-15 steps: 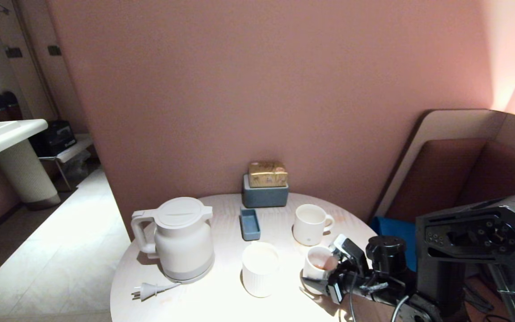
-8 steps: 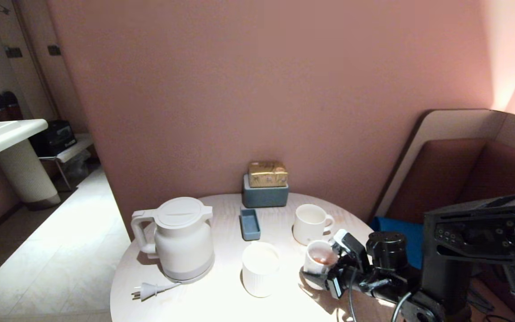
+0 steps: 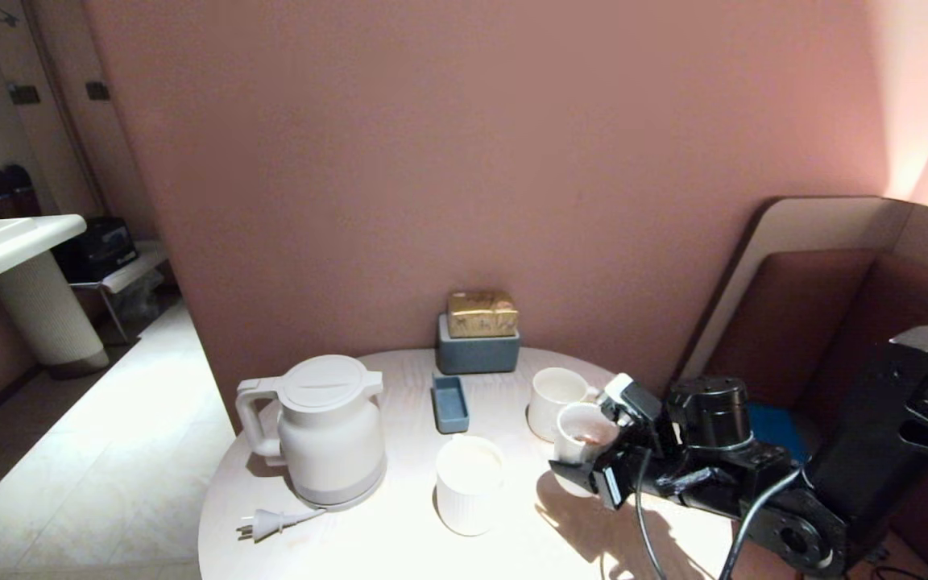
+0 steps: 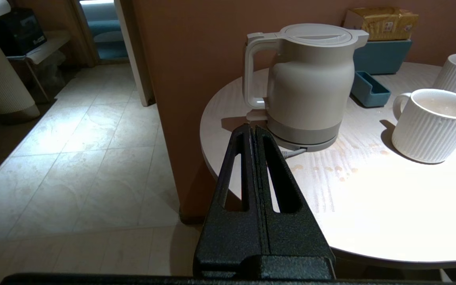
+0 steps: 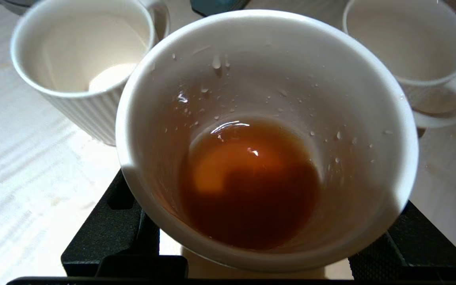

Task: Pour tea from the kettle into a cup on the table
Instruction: Pour water into another cup

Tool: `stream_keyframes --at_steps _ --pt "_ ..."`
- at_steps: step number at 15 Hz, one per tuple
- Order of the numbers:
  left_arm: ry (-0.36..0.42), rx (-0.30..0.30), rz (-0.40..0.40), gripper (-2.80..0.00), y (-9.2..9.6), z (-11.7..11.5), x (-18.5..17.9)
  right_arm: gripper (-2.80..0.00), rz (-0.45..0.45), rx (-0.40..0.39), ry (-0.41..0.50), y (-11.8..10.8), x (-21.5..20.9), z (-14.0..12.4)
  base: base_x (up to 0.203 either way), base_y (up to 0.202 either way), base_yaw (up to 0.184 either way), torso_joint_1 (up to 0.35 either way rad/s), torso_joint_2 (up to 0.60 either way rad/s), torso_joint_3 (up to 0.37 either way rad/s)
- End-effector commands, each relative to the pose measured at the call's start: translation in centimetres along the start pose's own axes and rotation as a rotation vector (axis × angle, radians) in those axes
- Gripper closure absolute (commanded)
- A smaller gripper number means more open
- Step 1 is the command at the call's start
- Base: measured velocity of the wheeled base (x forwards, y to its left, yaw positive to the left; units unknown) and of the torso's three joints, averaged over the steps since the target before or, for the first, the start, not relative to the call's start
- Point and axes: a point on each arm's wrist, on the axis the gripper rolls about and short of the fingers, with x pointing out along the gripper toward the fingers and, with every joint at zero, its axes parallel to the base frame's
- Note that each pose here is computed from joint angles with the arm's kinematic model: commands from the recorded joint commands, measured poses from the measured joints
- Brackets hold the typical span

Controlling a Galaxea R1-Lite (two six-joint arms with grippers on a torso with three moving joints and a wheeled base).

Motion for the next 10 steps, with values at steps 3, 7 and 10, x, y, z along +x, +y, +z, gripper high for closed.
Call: stream_keyframes --at_steps 3,7,10 --pt "0.001 0.000 0.000 0.00 0.0 0.0 0.0 0.00 -0.017 -0.041 -0.070 1.1 -0.4 4.0 0.000 0.000 0.000 0.000 0.00 0.000" --pt "0.001 0.000 0.000 0.00 0.0 0.0 0.0 0.00 0.001 -0.056 -0.052 2.2 -0.3 5.2 0.000 0.000 0.000 0.000 0.00 0.000" --pt "0.001 0.000 0.000 0.00 0.0 0.0 0.0 0.00 -0.009 -0.095 -0.011 3.3 0.4 5.6 0.000 0.000 0.000 0.000 0.00 0.000"
